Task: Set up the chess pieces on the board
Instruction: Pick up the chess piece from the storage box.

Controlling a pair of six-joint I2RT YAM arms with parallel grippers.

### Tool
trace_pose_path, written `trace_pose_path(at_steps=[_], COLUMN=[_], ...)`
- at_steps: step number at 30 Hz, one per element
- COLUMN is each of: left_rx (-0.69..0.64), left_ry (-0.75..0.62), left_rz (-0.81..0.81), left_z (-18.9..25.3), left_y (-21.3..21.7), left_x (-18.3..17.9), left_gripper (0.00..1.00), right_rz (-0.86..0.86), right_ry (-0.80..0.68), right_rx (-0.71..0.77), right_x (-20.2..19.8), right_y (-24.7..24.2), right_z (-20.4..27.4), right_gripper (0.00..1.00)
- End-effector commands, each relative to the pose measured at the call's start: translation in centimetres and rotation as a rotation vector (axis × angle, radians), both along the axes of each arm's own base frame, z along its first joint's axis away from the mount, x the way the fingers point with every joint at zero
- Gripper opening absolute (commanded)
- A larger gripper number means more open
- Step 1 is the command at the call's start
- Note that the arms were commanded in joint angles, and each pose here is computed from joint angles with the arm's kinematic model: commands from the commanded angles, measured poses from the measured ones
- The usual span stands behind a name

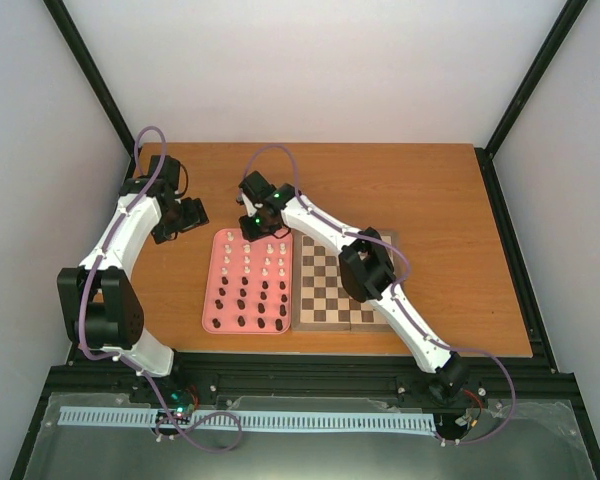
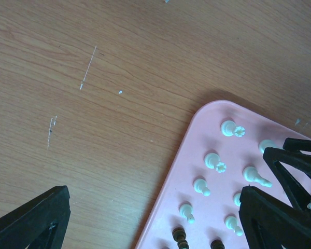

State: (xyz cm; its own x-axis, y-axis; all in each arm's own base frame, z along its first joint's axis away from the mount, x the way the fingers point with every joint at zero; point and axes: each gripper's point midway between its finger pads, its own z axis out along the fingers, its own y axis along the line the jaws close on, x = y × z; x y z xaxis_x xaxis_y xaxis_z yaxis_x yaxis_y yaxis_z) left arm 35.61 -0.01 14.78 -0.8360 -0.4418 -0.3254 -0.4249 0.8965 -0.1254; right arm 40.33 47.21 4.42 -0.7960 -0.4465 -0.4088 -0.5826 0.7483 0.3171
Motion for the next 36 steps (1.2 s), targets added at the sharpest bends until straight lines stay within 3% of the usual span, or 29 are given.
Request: trace_pose_path(at_steps=[1, 19, 36], left_rx=[-0.011, 0.001, 0.016], left_ry=[-0.042, -0.04, -0.041], left_rz=[0.003, -0.002, -0.005], left_z=[1.1, 1.0, 1.2], left_y=[-0.2, 0.0, 0.2], left_x=[0.4, 0.5, 0.4], left_gripper=[1.0, 1.0, 1.0], right_rz=[0.001, 0.023, -0.034], right_ry=[-0.023, -0.039, -0.183], right_rx=[-0.001, -0.003, 0.016], right_x=[0.3, 0.2, 1.2], right_y=[0.6, 0.5, -2.1], right_z=[-0.4, 0.6, 9.7], right_gripper=[0.29, 0.03, 0.03])
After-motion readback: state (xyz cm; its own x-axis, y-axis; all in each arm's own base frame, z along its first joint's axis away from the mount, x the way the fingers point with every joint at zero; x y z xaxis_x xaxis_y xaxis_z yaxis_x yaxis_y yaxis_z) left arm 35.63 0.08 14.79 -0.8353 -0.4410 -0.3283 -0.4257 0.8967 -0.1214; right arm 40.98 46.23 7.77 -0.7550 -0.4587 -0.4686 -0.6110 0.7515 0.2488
